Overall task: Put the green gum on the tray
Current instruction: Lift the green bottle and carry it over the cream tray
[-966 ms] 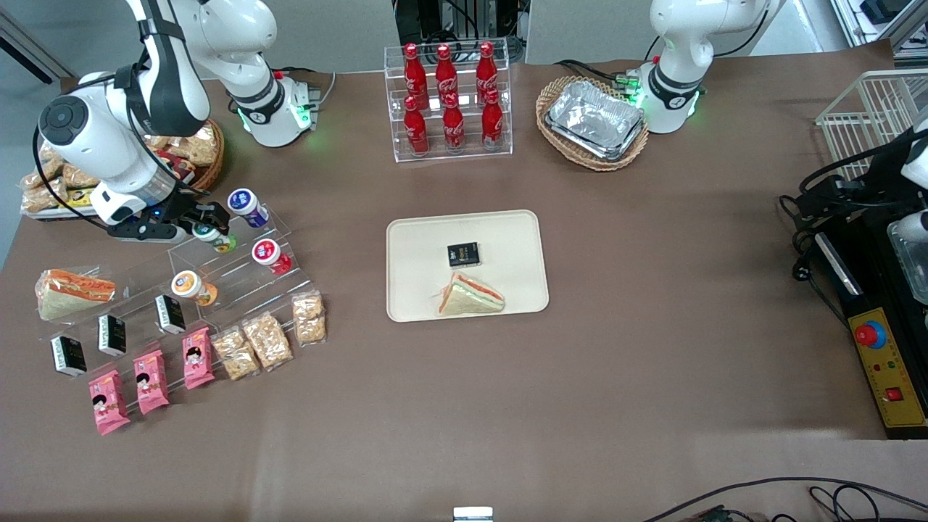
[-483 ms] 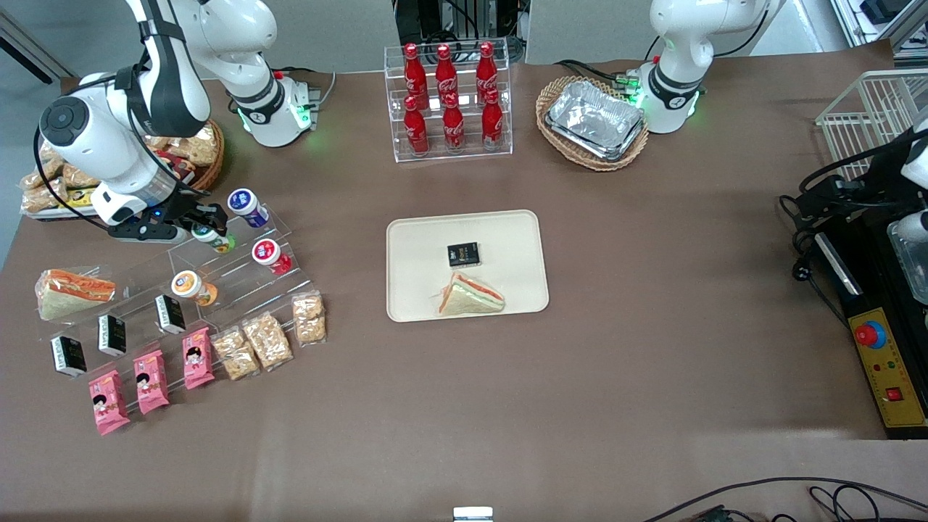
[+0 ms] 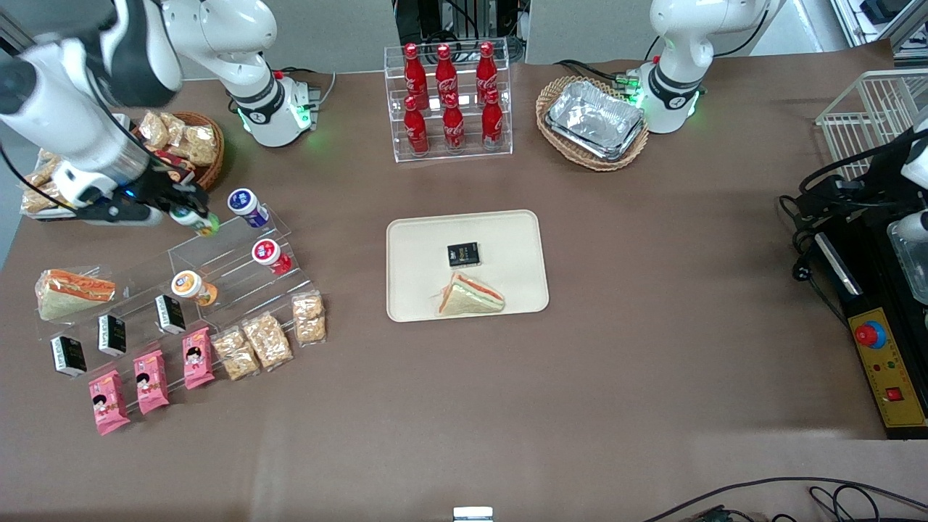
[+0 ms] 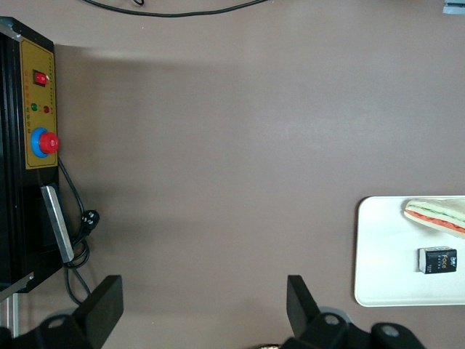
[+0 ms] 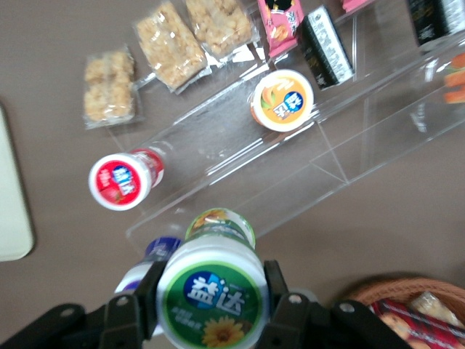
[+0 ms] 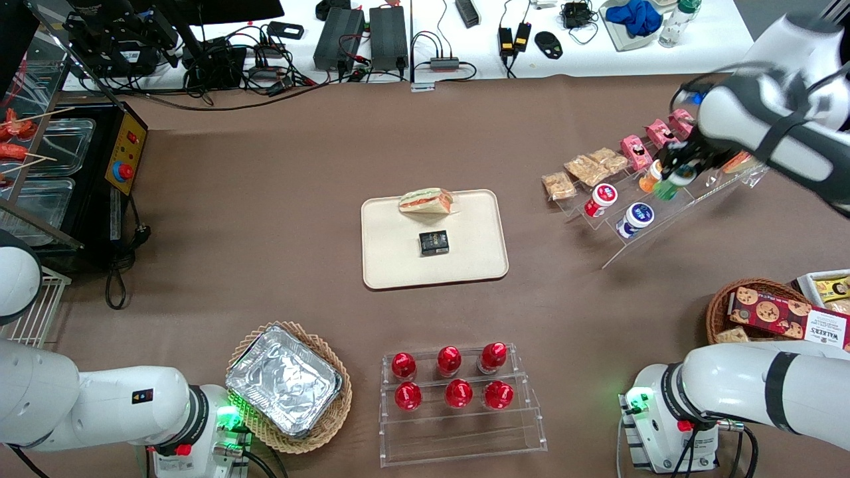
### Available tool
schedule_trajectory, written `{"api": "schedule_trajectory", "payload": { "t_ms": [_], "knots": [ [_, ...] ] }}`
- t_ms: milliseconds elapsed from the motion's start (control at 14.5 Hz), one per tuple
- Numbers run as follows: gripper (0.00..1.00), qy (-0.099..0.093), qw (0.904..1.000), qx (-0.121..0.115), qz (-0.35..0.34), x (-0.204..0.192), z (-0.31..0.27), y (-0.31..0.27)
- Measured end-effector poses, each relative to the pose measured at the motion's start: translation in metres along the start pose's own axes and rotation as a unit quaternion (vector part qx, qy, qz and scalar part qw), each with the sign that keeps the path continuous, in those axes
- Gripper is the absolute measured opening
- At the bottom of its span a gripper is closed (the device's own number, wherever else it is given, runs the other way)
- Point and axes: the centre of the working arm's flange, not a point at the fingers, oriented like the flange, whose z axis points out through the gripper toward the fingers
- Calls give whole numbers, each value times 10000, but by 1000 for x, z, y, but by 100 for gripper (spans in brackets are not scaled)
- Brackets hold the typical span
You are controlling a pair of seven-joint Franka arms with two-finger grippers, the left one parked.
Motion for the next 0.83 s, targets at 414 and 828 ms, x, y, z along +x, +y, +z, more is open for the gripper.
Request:
{"api": "schedule_trajectory", "payload": {
  "t_ms": [414,828],
  "knots": [
    [59,-102,9997,224,-33,-4,-139,-50],
    [59,-182,9989,242,364,-18,-124,-227]
  ]
}}
